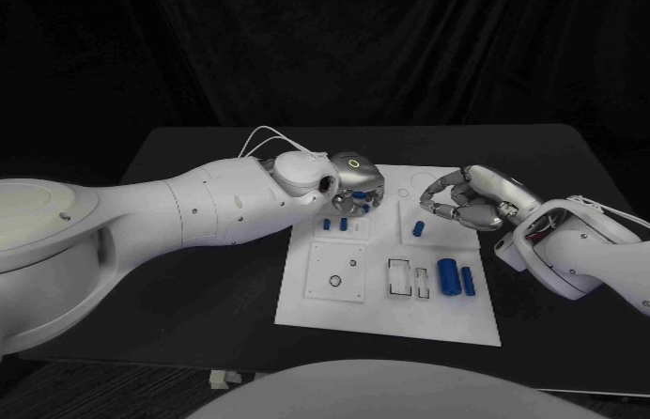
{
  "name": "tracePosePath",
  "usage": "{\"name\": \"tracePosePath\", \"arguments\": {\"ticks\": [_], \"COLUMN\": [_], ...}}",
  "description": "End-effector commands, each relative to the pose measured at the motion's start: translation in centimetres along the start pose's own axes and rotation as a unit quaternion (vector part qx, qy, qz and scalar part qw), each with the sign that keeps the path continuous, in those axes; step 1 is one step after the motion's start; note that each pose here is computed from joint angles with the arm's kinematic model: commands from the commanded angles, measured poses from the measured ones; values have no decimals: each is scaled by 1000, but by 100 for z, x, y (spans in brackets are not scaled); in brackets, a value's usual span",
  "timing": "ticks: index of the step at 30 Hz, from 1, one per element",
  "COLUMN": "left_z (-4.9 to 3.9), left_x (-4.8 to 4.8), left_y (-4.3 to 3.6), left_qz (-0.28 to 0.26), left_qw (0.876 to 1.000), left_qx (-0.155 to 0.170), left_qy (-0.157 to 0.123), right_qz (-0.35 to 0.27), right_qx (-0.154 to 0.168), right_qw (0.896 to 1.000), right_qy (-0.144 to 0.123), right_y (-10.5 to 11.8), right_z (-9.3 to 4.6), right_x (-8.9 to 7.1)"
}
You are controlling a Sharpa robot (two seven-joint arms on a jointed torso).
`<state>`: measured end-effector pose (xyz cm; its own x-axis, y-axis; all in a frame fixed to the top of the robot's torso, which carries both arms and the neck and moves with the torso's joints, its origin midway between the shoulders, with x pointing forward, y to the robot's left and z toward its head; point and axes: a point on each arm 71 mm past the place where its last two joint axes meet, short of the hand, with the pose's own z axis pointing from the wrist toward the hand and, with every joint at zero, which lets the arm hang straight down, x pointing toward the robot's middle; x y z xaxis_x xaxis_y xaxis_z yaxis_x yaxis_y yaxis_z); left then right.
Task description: Assemble the parts on the task board
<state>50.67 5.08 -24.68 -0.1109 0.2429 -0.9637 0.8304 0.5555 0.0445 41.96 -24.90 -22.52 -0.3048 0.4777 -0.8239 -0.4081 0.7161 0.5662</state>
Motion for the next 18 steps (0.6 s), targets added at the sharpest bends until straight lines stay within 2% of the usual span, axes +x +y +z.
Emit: {"name": "tracePosePath", "arguments": {"ticks": [1, 18], "left_z": [15, 32], "left_x": [14, 97], "left_y": [-28, -43], "left_qz": [-2, -7], "left_qw": [1000, 1000], "left_qx": [8, 5], "left_qy": [5, 12], "right_qz": [-1, -1], "right_qx": [-1, 1], "right_qw": [1000, 1000], "right_qy": [3, 6], "right_y": [5, -1], "right_z": [-10, -19], "right_x": [11, 10]}}
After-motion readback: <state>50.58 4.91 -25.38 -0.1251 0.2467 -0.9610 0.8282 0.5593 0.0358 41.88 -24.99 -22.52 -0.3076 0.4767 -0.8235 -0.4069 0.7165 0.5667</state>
